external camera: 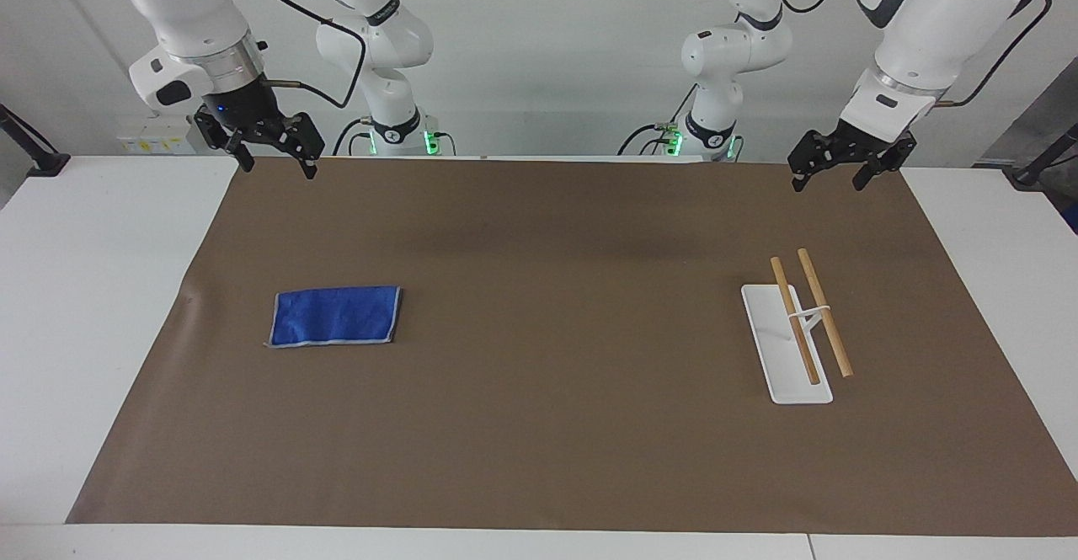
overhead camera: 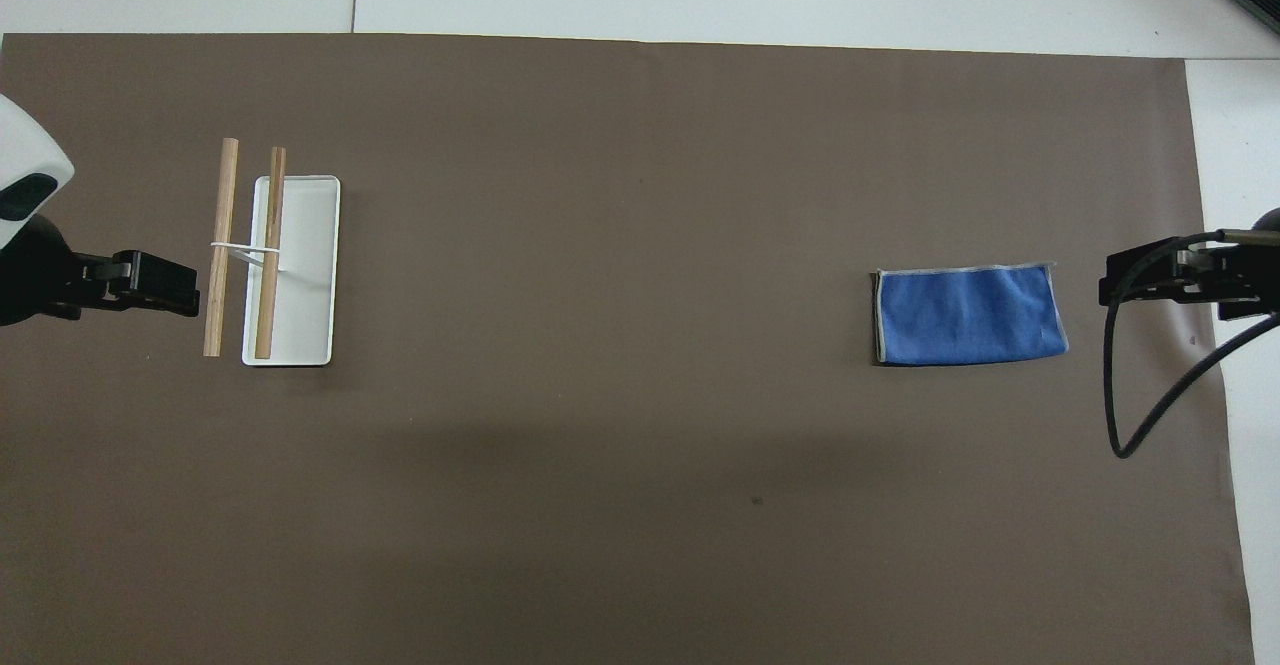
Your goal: Right arm passes towel to left arm to hang
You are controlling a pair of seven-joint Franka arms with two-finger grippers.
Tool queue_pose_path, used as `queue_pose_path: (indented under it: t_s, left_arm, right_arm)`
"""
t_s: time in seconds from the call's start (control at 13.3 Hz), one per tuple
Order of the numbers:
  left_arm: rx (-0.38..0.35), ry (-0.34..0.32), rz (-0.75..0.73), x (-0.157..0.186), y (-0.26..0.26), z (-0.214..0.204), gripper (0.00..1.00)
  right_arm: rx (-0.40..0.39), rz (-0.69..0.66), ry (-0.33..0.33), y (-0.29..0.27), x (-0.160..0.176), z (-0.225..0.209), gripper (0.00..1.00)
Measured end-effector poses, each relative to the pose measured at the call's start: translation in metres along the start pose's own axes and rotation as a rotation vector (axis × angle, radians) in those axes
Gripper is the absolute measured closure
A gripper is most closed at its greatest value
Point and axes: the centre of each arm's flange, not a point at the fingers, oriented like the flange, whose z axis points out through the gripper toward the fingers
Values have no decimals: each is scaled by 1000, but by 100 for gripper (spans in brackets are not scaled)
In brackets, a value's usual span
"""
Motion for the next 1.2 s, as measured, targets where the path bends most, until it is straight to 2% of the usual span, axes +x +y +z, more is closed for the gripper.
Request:
queue_pose_path:
  t_s: [1.05, 1.2]
  left_arm:
    - [1, -12, 5, -1, 3, 4, 0]
    - [1, -12, 5, -1, 3, 4, 0]
  right_arm:
    - [-1, 17, -11, 9, 0, 7, 0]
    - [4, 25, 29, 13, 4, 15, 0]
